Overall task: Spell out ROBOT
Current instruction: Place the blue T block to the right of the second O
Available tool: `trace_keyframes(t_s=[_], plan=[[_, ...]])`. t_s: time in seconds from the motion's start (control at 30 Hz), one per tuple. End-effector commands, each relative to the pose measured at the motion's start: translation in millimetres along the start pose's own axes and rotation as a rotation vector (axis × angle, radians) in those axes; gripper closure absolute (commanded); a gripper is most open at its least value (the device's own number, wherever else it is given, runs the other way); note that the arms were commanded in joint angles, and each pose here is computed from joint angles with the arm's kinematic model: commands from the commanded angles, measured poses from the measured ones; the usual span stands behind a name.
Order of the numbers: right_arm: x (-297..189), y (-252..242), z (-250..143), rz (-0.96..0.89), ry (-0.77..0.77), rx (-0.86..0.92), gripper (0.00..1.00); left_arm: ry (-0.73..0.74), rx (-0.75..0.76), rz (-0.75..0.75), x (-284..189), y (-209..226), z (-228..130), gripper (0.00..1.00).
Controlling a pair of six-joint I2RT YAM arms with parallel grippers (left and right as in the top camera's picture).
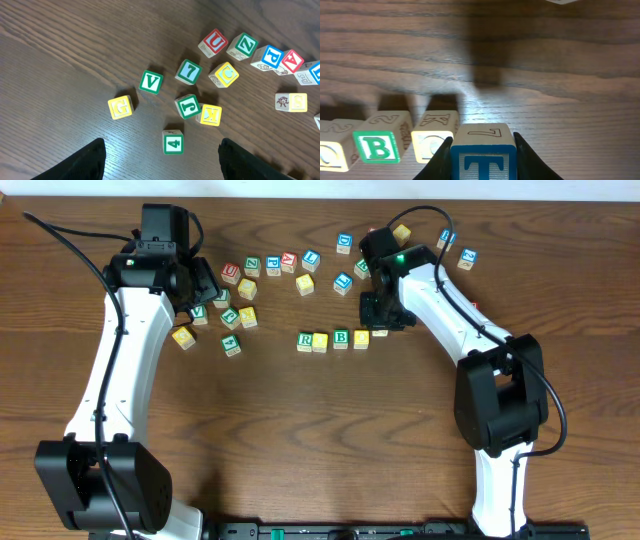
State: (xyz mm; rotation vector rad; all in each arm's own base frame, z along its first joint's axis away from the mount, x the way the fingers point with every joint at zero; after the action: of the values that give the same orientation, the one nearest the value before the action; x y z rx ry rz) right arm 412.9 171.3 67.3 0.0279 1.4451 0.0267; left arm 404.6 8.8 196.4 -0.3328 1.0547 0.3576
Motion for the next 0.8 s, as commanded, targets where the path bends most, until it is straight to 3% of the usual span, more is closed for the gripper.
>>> trace_keyframes(t_s=[0.0, 0.53, 0.6, 0.7, 0.77], plan=[[8, -7, -2, -0.046, 0.013, -0.003, 0.80, -0.012, -0.014, 0.007, -4, 3, 1, 0.29], [32, -9, -17, -0.059, 0.063, 0.004, 0.75, -0.002, -0.014, -0.008, -4, 1, -1, 0.29], [32, -8, -18, -0.059, 0.064, 0.001, 0.70, -0.002, -0.014, -0.008, -4, 1, -1, 0.29], [32, -8, -18, -0.059, 0.063, 0.002, 0.51, 0.010, -0.014, -0.023, -3, -2, -4, 0.29], [32, -9, -17, -0.056, 0.065, 0.006, 0.51, 0.015, -0.013, -0.028, -3, -2, -5, 0.29]])
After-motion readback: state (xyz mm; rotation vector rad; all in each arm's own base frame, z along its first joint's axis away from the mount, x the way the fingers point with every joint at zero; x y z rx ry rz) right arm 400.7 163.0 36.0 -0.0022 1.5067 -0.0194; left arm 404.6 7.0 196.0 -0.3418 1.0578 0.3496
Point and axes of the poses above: each gripper's point midway between its finger pads, its own x axis out along the fingers, its own y axis along the line the jaws close on, z = x × y, the point moved 2 cm from there along -x, back along the fingers, and after that the axes turned 1 degree about -x, right-handed, at the moved point
